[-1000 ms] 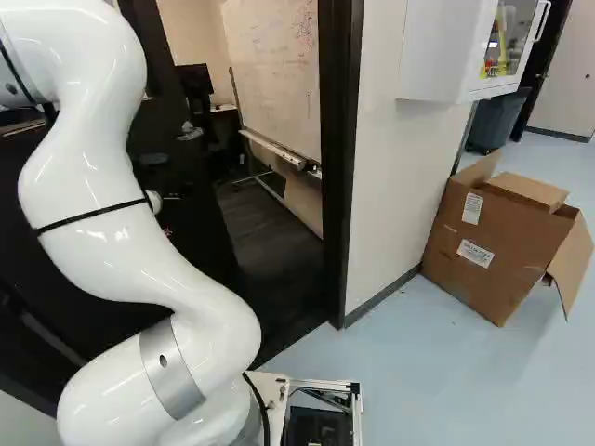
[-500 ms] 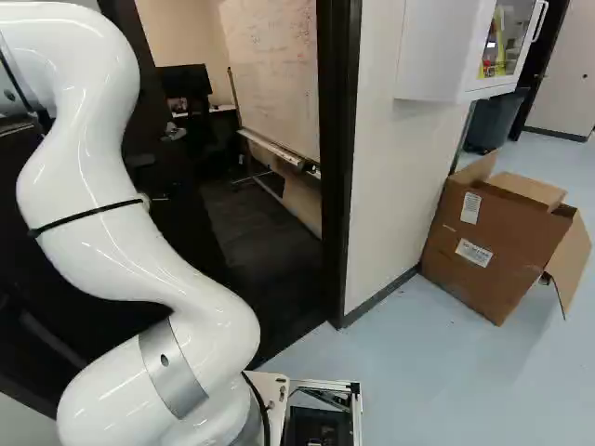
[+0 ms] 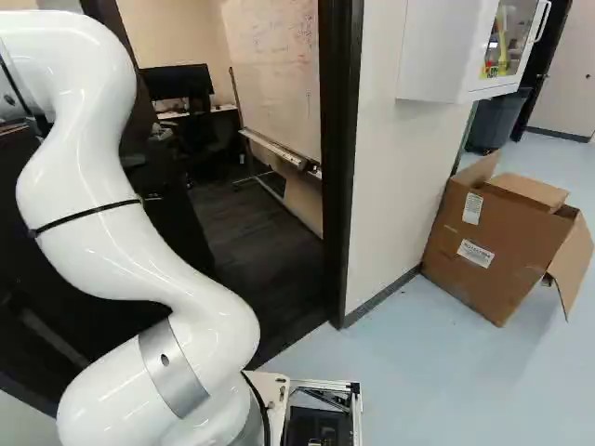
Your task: Open the door and move inside
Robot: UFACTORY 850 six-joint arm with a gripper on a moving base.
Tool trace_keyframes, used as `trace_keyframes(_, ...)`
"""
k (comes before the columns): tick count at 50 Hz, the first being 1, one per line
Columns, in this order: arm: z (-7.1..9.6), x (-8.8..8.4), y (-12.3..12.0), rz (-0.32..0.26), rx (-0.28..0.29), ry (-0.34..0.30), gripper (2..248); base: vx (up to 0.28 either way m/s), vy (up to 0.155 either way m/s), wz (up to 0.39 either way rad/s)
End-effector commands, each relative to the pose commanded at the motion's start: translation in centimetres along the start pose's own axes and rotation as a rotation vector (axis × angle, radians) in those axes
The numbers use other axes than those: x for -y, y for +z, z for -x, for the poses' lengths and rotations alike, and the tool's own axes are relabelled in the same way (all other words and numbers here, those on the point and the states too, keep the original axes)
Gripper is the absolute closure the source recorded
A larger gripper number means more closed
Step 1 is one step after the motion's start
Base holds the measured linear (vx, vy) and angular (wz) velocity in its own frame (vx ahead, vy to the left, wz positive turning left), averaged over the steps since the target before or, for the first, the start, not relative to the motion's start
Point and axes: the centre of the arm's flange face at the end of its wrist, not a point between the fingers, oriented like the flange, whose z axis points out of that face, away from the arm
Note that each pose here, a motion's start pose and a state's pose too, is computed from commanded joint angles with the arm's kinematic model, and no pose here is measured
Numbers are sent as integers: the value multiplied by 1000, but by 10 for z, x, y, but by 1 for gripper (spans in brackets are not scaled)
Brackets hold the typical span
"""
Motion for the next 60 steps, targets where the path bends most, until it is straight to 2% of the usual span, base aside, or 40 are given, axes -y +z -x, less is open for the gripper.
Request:
trace_keyframes(29,-1,10,1,-102,-15,-73,3,0,0,0)
trace_keyframes(60,-1,30,7,-231,-38,-161,3,0,-5,-26)
